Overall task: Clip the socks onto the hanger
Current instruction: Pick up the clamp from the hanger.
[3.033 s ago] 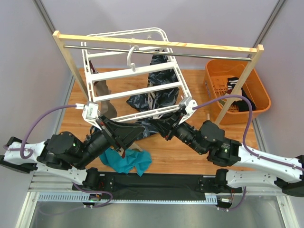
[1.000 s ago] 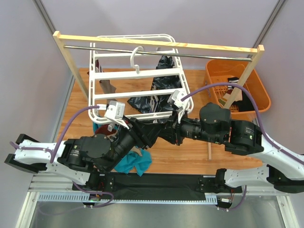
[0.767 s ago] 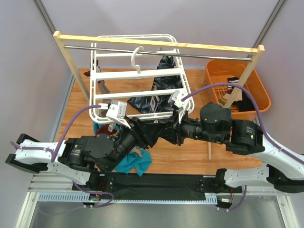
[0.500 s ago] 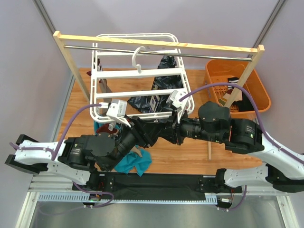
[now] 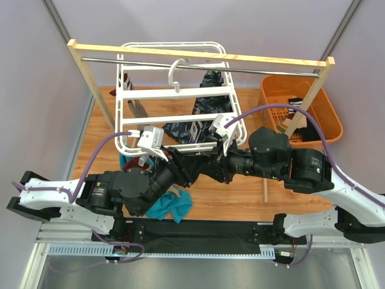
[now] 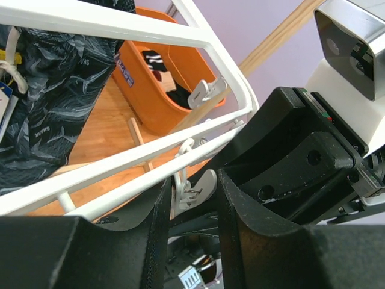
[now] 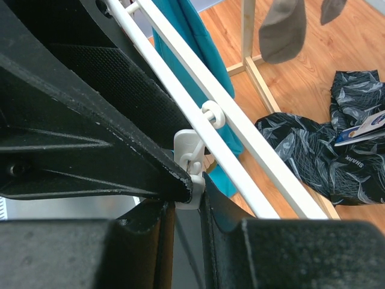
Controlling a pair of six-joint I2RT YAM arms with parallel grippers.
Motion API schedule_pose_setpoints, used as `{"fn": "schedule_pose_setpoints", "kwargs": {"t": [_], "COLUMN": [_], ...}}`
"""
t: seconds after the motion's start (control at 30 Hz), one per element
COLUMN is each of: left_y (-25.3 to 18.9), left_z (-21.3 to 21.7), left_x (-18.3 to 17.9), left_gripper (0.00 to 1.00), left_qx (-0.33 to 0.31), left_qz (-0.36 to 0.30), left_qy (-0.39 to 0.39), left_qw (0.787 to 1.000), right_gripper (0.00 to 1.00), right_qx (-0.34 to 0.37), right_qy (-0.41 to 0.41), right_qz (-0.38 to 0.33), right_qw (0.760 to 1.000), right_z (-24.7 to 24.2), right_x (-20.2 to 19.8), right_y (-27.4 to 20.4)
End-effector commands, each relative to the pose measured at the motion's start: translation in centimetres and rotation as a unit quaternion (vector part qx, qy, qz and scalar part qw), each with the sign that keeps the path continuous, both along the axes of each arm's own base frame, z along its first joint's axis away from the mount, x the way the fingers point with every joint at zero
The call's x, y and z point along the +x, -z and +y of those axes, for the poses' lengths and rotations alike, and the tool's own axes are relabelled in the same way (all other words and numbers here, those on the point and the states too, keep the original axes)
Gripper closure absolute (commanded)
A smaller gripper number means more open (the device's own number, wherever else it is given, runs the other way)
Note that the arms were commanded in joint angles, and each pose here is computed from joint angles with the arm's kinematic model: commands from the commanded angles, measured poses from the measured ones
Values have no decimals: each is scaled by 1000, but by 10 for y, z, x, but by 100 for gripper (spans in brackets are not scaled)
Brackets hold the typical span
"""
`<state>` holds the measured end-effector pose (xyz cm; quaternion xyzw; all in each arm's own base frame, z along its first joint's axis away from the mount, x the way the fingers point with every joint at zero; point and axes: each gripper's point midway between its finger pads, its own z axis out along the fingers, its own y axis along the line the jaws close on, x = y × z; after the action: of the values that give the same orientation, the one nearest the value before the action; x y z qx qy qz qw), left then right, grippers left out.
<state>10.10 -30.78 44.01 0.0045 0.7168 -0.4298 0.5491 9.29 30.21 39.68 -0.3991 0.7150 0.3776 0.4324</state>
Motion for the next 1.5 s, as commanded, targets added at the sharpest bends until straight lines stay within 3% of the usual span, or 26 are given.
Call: {"fn": "schedule_pose_setpoints", "kwargs": {"t": [0.0, 0.07, 0.1, 0.13, 0.23, 0.3, 0.37, 0.73, 0.87, 1.13, 1.37, 1.47], "left_y": [5, 2, 2, 3, 5, 8, 8, 6, 5, 6, 13, 17], "left_z": [-5, -5, -5, -5, -2, -1, 2, 14, 16, 26, 31, 33], "left_x": [4, 4, 5, 5, 7, 8, 8, 9, 9, 12, 12, 13], "left_gripper": [82, 90, 99, 100, 100, 100, 100, 100, 100, 100, 100, 100], "left_qx": [11, 5, 4, 2, -5, -8, -14, -50, -56, -61, -52, -49], "left_qz": [-9, -10, -10, -7, 0, 6, 11, 32, 33, 36, 36, 36], "left_qy": [-1, -1, -2, -4, -10, -13, -14, -17, -16, -24, -26, -30], "left_qw": [1000, 1000, 1000, 1000, 1000, 1000, 1000, 998, 998, 997, 998, 998], "right_gripper": [100, 97, 89, 86, 75, 61, 55, 38, 25, 27, 58, 64], "right_qx": [23, 21, 23, 23, 25, 24, 27, 98, 128, 110, 60, 9], "right_qy": [-75, -73, -72, -70, -57, -49, -40, 36, 56, 134, 232, 320], "right_qz": [16, 15, 14, 13, 8, 8, 5, -23, -22, -1, 6, 6], "right_qw": [997, 997, 997, 997, 998, 998, 999, 994, 990, 985, 971, 947], "right_z": [7, 6, 6, 6, 4, 3, 0, -28, -42, -58, -95, -129], "right_x": [-30, -29, -29, -28, -24, -21, -19, -1, 0, 19, 38, 53], "right_y": [-15, -15, -16, -16, -17, -16, -16, -32, -39, -25, -2, 33]}}
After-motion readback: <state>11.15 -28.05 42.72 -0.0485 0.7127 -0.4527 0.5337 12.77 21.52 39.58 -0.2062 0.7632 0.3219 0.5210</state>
